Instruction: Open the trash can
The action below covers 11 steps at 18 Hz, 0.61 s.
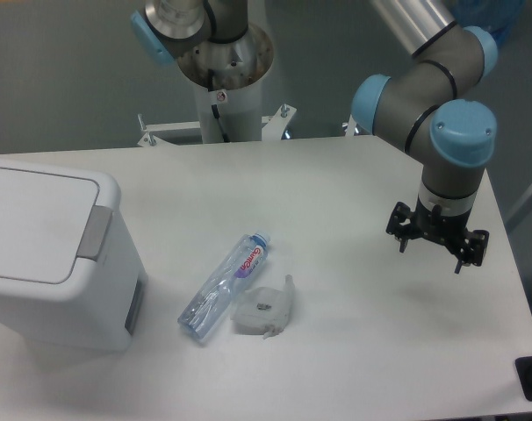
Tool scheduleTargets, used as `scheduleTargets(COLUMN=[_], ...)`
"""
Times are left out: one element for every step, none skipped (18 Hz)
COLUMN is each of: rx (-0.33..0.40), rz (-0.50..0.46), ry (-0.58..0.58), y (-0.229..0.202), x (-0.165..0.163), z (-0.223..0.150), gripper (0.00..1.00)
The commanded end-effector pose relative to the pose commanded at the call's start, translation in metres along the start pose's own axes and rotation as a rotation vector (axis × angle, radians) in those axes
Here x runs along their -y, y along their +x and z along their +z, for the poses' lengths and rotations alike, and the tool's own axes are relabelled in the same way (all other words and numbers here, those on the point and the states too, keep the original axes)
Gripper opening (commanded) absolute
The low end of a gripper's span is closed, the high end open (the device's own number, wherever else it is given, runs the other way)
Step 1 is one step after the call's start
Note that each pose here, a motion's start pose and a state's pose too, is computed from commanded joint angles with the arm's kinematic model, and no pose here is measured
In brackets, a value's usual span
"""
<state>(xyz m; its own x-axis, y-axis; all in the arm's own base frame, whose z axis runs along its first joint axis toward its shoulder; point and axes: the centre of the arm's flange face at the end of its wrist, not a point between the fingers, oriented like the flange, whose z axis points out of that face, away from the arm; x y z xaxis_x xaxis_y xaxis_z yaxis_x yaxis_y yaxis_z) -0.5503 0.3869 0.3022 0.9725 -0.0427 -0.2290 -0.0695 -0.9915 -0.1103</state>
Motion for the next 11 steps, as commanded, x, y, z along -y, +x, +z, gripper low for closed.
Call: scheduleTargets(rx=[0.015, 0.027, 0.024, 0.012, 0.006, -0.009, -0.027, -0.046, -0.069, -0.095, -0.116], rz=[-0.018, -0.034, -0.062, -0.114, -0.181, -0.234, -0.264, -0.284, -0.309, -0.345, -0.374], ry=[0.013, 0.031, 0.060, 0.097, 0.145, 0.195, 0.240, 0.281, 0.319, 0.357, 0.400], y=[0.007, 0.011, 0.017, 0.023, 0.026, 0.029, 0.033, 0.036, 0.037, 0.039, 0.042], x=[0.000, 0.003, 0.014, 0.024, 0.032, 0.041, 0.052, 0.062, 0.069, 0.075, 0.083], z=[-0.009, -0.022, -0.029, -0.035, -0.047, -0.059, -0.067, -0.073, -0.078, -0.083, -0.095], gripper=[1.00, 1.00, 1.00, 1.00, 1.00, 1.00, 1.00, 1.00, 1.00, 1.00, 1.00])
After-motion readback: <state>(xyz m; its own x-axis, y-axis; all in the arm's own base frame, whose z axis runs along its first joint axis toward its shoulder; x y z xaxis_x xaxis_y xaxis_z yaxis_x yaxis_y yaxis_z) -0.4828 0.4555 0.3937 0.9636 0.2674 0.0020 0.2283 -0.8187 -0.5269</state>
